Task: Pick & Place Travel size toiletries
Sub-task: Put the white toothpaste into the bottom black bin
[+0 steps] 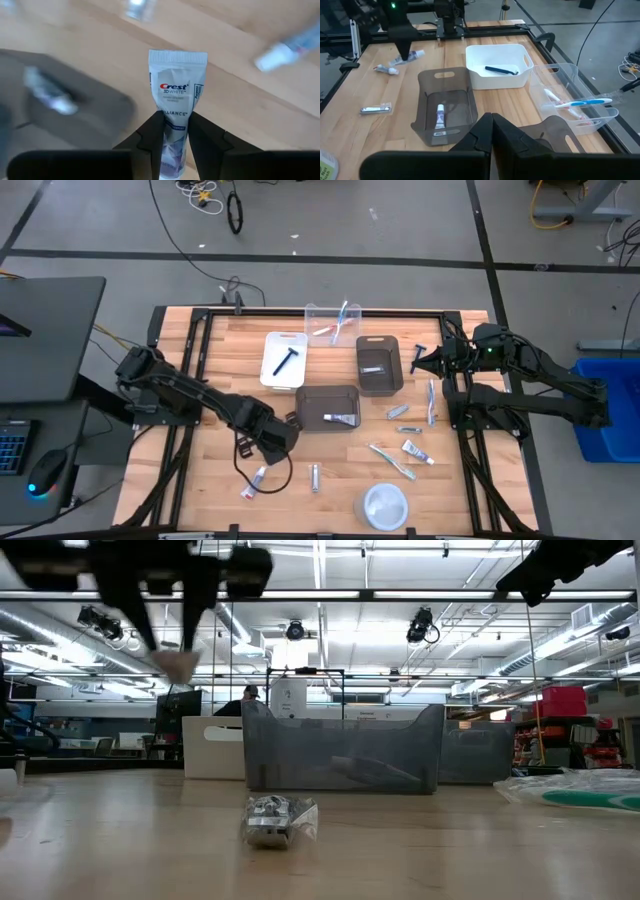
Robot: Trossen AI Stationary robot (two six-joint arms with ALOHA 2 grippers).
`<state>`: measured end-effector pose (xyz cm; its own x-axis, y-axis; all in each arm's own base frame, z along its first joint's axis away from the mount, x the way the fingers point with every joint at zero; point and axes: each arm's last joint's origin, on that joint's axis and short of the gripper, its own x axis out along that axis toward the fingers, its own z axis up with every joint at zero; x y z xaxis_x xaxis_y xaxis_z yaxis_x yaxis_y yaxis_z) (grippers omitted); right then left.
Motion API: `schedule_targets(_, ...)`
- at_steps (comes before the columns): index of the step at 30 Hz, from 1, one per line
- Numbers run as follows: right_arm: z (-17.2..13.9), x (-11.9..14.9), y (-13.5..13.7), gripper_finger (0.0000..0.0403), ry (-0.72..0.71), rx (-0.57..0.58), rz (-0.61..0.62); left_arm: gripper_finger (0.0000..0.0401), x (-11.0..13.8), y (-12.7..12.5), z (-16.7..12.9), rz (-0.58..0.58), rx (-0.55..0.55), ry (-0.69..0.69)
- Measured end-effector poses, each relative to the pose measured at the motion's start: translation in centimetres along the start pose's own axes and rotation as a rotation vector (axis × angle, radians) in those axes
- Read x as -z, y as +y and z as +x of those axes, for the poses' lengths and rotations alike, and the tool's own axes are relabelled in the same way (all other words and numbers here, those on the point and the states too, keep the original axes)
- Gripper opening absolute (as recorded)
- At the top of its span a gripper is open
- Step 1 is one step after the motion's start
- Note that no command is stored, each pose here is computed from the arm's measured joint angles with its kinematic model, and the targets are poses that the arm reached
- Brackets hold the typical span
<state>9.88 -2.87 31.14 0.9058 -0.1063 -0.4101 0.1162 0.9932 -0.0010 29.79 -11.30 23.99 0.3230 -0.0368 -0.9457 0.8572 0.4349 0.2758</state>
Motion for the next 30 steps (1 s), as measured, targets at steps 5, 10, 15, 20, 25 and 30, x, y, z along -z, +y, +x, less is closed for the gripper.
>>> schedule_targets(5, 0.0, 0.0, 0.0, 0.0014, 0.000, 0.000, 0.000, 0.0092, -0.5, 2.4, -2.4, -0.034, -0.095, -0.047)
schedule_targets(10, 0.0, 0.0, 0.0, 0.0014, 0.000, 0.000, 0.000, 0.0092, -0.1, 4.8, -4.4, -0.035, -0.180, -0.077)
schedule_targets(15, 0.0, 0.0, 0.0, 0.0014, 0.000, 0.000, 0.000, 0.0092, 1.2, 6.7, -5.3, -0.076, -0.230, -0.082)
schedule_targets(20, 0.0, 0.0, 0.0, 0.0014, 0.000, 0.000, 0.000, 0.0092, 2.3, 8.3, -5.6, -0.191, -0.294, -0.115)
schedule_targets(25, 0.0, 0.0, 0.0, 0.0014, 0.000, 0.000, 0.000, 0.0092, 3.2, 9.9, -5.7, -0.409, -0.358, -0.185)
schedule_targets(30, 0.0, 0.0, 0.0, 0.0013, 0.000, 0.000, 0.000, 0.0092, 3.9, 11.1, -5.7, -0.561, -0.397, -0.233)
